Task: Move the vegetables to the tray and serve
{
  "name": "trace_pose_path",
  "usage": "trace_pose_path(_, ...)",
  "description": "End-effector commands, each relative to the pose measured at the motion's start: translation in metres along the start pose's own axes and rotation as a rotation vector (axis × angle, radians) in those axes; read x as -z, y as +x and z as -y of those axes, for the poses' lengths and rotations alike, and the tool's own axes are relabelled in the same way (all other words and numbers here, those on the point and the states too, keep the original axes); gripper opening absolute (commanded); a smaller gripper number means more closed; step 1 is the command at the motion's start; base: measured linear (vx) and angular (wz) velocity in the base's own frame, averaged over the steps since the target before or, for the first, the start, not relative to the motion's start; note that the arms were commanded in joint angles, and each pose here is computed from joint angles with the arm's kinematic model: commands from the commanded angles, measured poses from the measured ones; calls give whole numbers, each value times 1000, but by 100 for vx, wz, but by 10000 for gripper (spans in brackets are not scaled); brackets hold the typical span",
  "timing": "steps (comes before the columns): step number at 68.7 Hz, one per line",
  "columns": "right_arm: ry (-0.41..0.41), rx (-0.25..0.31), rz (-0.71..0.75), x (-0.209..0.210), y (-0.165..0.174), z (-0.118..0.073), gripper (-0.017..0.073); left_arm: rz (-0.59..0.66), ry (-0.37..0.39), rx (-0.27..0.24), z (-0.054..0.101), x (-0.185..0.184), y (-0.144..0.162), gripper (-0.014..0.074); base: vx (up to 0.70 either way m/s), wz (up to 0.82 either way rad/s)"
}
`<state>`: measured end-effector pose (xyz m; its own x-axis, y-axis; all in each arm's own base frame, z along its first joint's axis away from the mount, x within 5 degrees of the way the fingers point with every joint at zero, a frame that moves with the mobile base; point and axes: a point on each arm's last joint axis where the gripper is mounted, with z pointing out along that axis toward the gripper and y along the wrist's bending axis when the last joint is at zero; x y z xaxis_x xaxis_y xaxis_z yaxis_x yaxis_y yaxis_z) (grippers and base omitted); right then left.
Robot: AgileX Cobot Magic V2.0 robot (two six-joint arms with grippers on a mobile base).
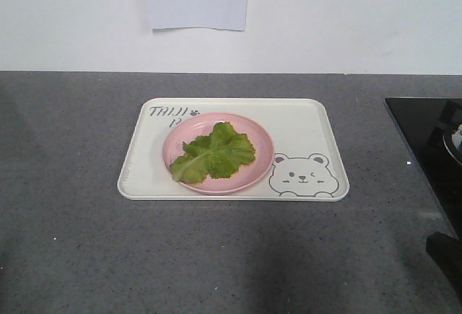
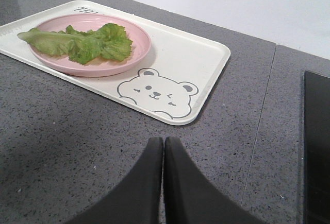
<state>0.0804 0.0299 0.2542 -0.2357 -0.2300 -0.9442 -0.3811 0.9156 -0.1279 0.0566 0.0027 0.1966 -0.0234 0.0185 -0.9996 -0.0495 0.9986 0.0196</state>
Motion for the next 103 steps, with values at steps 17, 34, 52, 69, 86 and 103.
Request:
trace_pose_path(17, 42, -1, 66, 2, -12, 5, -6, 69, -2, 15, 0, 0, 0, -6, 0, 0)
trace_pose_path(34, 53, 0, 76, 2, -13, 6, -6, 69, -2, 15, 0, 0, 0, -6, 0, 0)
trace_pose_path(52, 152, -58, 154, 4, -2, 11, -6, 69, -2, 15, 0, 0, 0, -6, 0, 0)
trace_pose_path(69, 232, -183, 196, 7, 37, 11, -6, 69, -2, 15, 0, 0, 0, -6, 0, 0)
trace_pose_path(86, 295, -246, 316, 8, 60, 10, -6, 69, -2, 15, 0, 0, 0, -6, 0, 0)
trace_pose_path(103, 346, -248, 371, 14, 63, 10, -3, 69, -2, 15, 0, 0, 0, -6, 0, 0)
